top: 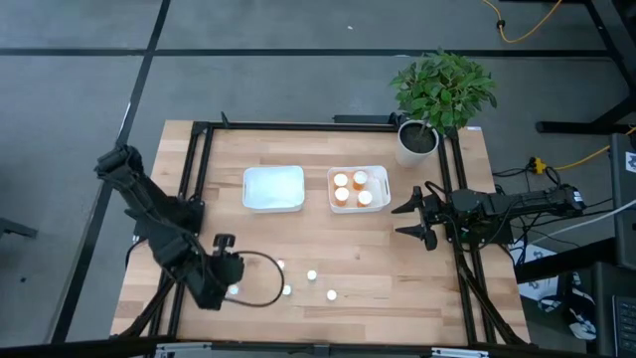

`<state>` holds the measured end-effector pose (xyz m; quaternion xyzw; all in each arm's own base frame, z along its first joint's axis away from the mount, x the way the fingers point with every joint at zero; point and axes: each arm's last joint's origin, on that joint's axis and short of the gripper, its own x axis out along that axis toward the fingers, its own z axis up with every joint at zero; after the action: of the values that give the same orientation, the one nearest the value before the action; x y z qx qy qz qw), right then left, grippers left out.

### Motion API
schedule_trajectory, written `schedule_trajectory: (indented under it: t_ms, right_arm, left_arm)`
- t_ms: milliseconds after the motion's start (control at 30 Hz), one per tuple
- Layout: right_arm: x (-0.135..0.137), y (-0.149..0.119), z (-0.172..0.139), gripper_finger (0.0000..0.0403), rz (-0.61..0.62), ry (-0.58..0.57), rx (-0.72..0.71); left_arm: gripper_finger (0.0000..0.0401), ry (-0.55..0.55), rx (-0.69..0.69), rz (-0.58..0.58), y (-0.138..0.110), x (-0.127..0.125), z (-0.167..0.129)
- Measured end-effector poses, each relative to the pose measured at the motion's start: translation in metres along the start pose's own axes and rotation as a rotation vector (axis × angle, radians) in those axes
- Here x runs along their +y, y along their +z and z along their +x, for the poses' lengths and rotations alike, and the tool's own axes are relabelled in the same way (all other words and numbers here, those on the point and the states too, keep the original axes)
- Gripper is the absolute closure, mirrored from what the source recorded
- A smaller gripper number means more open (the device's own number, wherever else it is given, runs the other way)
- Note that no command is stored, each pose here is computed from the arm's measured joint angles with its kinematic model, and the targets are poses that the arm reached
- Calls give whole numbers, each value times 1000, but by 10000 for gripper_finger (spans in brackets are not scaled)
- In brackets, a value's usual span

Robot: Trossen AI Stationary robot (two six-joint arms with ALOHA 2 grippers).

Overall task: Pick and place medicine bottles into bin by pill shape (circle, oval)
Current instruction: Put the pink pill bottle into the left white bin

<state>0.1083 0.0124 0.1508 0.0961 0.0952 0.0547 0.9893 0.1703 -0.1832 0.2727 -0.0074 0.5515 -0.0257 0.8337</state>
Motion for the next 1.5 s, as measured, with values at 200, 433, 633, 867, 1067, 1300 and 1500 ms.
schedule_trajectory:
  t_ms: [200,433,633,867,1067,1300,1500]
  right_arm:
    - [0,0,0,124,0,0,0]
    - [0,0,0,124,0,0,0]
    - [0,0,0,124,0,0,0]
    - [0,0,0,124,0,0,0]
    - [0,0,0,124,0,0,0]
    - [0,0,0,124,0,0,0]
    - [0,0,0,124,0,0,0]
  left_arm:
    - [261,-12,33,-79,0,-18,7]
    - [251,24,110,-109,-4,-23,20]
    - [190,80,150,-76,-12,-31,31]
    - [122,82,128,-79,-13,-40,41]
    - [116,135,164,-65,-14,-46,61]
    - [116,169,186,-78,-16,-49,75]
    - [128,173,200,-97,-17,-53,85]
